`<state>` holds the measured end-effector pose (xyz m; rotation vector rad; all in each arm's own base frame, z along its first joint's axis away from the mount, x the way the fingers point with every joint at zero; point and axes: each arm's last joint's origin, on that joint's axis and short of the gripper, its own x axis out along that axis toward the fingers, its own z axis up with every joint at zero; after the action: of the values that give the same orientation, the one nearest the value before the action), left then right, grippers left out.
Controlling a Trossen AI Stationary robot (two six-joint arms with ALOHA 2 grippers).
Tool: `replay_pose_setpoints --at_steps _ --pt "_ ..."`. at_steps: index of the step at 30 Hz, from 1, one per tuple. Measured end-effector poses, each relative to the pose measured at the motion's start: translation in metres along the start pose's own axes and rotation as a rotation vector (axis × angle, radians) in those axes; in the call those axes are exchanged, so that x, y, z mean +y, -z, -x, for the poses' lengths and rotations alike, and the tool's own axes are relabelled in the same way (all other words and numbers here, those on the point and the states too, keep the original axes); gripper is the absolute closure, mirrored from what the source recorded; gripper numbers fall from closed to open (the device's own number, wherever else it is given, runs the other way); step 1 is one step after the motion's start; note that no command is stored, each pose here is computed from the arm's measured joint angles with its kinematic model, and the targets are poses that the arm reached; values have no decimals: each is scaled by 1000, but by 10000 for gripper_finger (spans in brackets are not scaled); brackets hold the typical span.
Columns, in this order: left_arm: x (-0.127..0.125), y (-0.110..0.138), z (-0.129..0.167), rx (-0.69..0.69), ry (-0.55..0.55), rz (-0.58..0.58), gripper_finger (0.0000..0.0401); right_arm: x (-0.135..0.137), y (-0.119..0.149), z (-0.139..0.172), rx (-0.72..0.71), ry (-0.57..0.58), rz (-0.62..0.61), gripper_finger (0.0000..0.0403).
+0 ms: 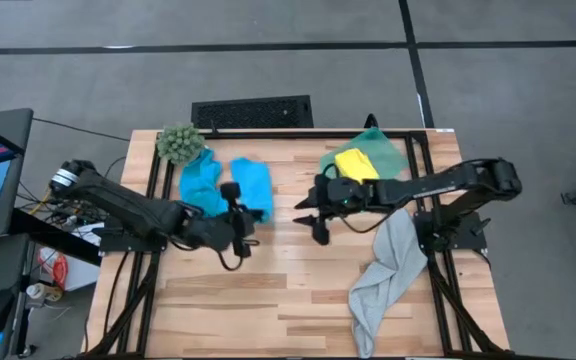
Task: Fold microfiber towels
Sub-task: Fold the right blue towel
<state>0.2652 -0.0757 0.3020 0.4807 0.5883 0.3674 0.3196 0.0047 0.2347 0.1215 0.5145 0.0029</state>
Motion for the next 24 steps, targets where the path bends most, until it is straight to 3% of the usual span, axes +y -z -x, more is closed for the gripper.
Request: replay_pose_setpoints --at_steps 7,13,24 --pt "37 -13 19 -58 -99 39 399 11 0 -24 -137 57 15 191" --pt "54 -17 13 -45 -176 25 400 18 -9 -32 -292 159 5 191" --pt "110 -39 11 -74 -383 88 400 23 -15 -56 -305 317 -9 191"
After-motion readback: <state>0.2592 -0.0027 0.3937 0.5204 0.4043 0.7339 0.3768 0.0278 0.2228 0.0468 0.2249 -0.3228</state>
